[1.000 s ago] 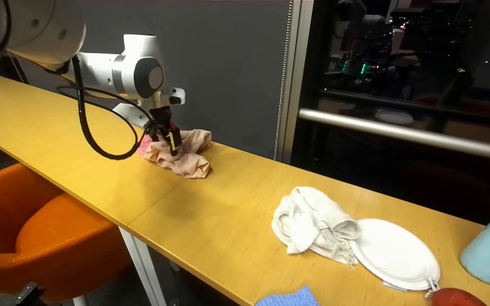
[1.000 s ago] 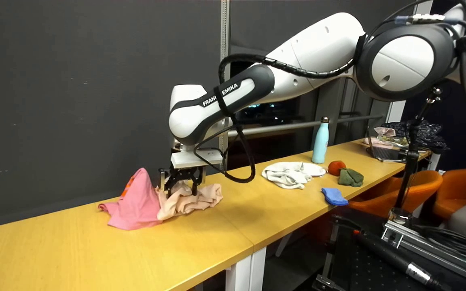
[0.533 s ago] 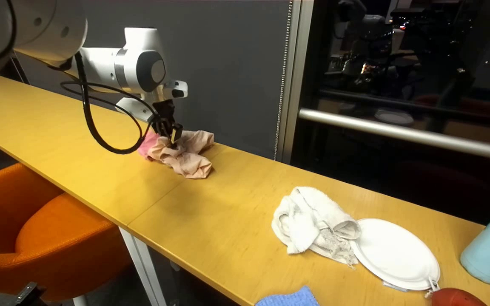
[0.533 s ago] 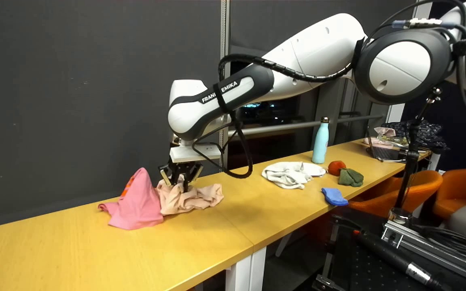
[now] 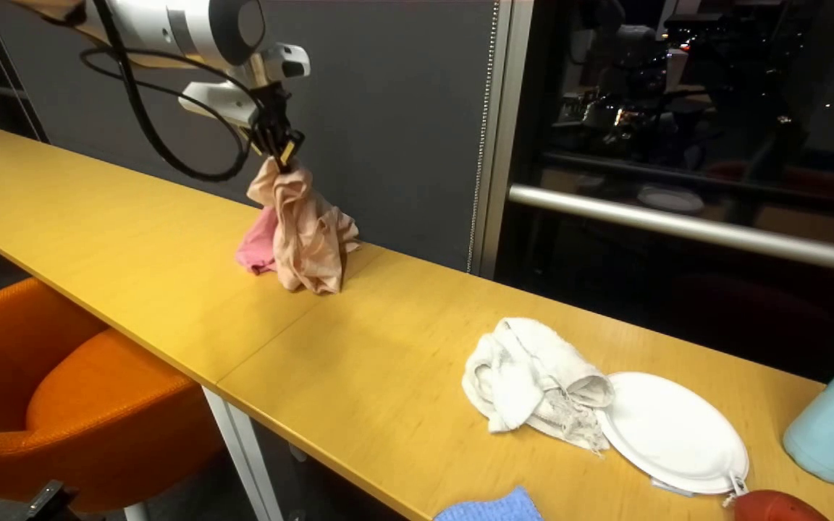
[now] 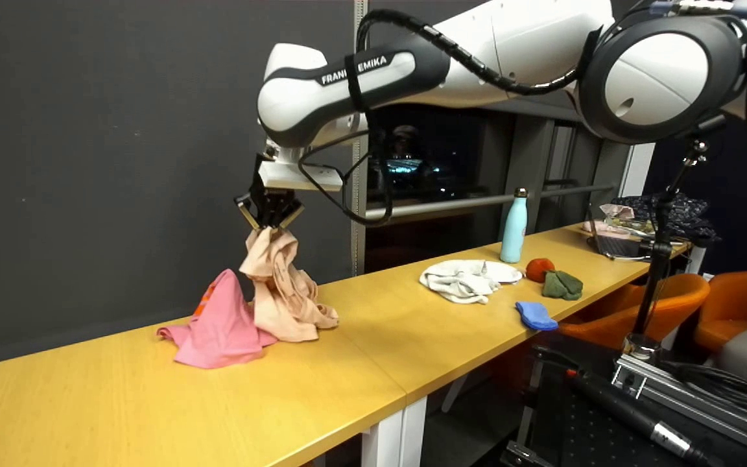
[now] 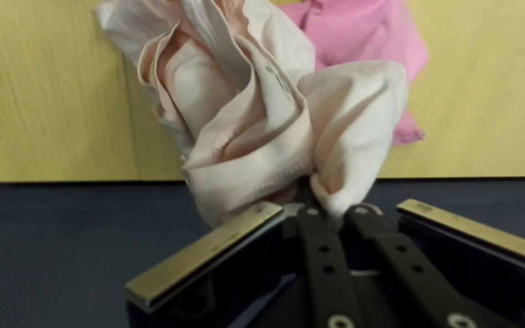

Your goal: Slide the towel to the right then move the peach shirt to the right.

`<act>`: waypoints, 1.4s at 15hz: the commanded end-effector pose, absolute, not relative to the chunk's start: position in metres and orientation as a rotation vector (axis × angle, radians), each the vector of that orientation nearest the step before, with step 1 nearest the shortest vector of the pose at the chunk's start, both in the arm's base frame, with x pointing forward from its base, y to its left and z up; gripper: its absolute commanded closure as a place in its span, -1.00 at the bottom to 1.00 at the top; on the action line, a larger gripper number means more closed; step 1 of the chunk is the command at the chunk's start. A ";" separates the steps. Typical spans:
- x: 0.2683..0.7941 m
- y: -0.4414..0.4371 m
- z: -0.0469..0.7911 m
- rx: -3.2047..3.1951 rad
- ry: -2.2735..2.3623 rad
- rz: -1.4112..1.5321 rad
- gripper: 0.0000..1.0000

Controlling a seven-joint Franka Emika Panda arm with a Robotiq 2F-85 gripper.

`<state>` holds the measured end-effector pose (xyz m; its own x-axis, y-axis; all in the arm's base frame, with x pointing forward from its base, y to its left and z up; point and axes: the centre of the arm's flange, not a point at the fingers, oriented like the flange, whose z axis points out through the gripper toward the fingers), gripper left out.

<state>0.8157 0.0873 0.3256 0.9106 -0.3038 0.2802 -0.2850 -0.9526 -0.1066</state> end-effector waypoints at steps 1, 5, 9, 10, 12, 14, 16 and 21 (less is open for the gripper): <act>0.834 0.134 0.409 -2.995 0.248 -0.571 0.97; 0.825 0.201 0.495 -2.850 -0.031 -0.715 0.97; 0.809 0.238 0.541 -2.676 -0.248 -0.786 0.97; 0.802 0.240 0.544 -2.635 -0.279 -0.784 0.97; 0.789 0.235 0.538 -2.579 -0.307 -0.766 0.97; 0.778 0.222 0.523 -2.546 -0.290 -0.722 0.97; 0.766 0.203 0.509 -2.558 -0.234 -0.685 0.97; 0.807 0.172 0.518 -2.620 -0.209 -0.749 0.97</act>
